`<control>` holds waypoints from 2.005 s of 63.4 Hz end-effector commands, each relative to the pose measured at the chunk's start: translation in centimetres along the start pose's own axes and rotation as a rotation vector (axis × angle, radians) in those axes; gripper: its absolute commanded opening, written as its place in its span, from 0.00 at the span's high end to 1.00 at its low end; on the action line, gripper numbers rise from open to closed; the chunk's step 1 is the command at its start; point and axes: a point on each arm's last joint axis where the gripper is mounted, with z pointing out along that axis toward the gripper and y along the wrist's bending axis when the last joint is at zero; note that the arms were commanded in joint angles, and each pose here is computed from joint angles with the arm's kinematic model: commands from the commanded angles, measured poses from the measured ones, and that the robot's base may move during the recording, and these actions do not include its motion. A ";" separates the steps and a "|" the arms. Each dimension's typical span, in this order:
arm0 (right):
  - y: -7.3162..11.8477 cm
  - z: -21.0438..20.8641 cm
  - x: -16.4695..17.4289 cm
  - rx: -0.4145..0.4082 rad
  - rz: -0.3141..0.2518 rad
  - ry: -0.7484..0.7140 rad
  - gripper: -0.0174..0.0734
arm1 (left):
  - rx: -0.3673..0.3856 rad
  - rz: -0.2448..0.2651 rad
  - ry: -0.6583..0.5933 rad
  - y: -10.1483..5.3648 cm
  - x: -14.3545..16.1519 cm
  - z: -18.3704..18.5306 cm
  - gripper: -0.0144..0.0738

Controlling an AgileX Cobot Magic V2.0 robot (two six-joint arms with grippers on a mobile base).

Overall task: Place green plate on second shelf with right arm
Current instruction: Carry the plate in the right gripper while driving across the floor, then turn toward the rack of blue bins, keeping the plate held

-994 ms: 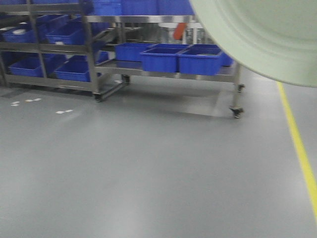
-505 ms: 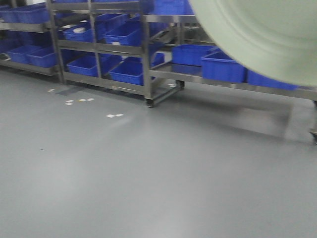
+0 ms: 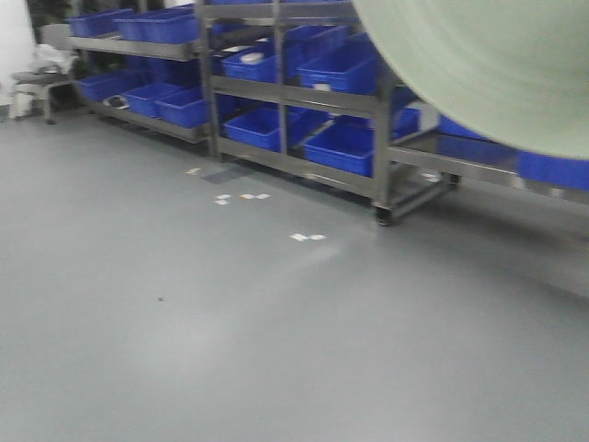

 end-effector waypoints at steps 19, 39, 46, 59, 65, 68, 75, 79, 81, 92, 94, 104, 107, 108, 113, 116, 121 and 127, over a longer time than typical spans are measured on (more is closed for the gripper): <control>0.0 0.0 -2.1 -0.004 0.007 -0.145 0.75 | 0.013 -0.010 -0.053 0.1 0.6 -0.1 0.69; 0.0 0.0 -2.1 -0.004 0.007 -0.145 0.75 | 0.013 -0.010 -0.053 0.1 0.6 -0.1 0.69; 0.0 0.0 -2.1 -0.004 0.007 -0.145 0.75 | 0.013 -0.010 -0.053 0.1 0.6 -0.1 0.69; 0.0 0.0 -2.1 -0.004 0.007 -0.145 0.75 | 0.013 -0.010 -0.053 0.1 0.6 -0.1 0.69; 0.0 0.0 -2.1 -0.004 0.007 -0.145 0.75 | 0.013 -0.010 -0.053 0.1 0.6 -0.1 0.69; 0.0 0.0 -2.1 -0.004 0.007 -0.145 0.75 | 0.013 -0.010 -0.053 0.1 0.6 -0.1 0.69; 0.0 0.0 -2.1 -0.004 0.007 -0.145 0.75 | 0.013 -0.010 -0.053 0.1 0.6 -0.1 0.69; 0.0 0.0 -2.1 -0.004 0.007 -0.145 0.75 | 0.013 -0.010 -0.053 0.1 0.6 -0.1 0.69; 0.0 0.0 -2.1 -0.004 0.007 -0.145 0.75 | 0.013 -0.010 -0.053 0.1 0.6 -0.1 0.69; 0.0 0.0 -2.1 -0.004 0.007 -0.145 0.75 | 0.013 -0.010 -0.053 0.1 0.6 -0.1 0.69; 0.0 0.0 -2.1 -0.004 0.007 -0.145 0.75 | 0.013 -0.010 -0.053 0.1 0.6 -0.1 0.69; 0.0 0.0 -2.1 -0.004 0.007 -0.145 0.75 | 0.013 -0.010 -0.053 0.1 0.6 -0.1 0.69; 0.0 0.0 -2.1 -0.004 0.007 -0.145 0.75 | 0.013 -0.010 -0.053 0.1 0.6 -0.1 0.69; 0.0 0.0 -2.1 -0.004 0.007 -0.145 0.75 | 0.013 -0.010 -0.053 0.1 0.6 -0.1 0.69; 0.0 0.0 -2.1 -0.004 0.007 -0.145 0.75 | 0.013 -0.010 -0.053 0.1 0.6 -0.1 0.69; 0.0 0.0 -2.1 -0.004 0.007 -0.145 0.75 | 0.013 -0.010 -0.053 0.1 0.6 -0.1 0.69; 0.0 0.0 -2.1 -0.004 0.007 -0.145 0.75 | 0.013 -0.010 -0.053 0.1 0.6 -0.1 0.69; 0.0 0.0 -2.1 -0.004 0.007 -0.145 0.75 | 0.013 -0.010 -0.053 0.1 0.6 -0.1 0.69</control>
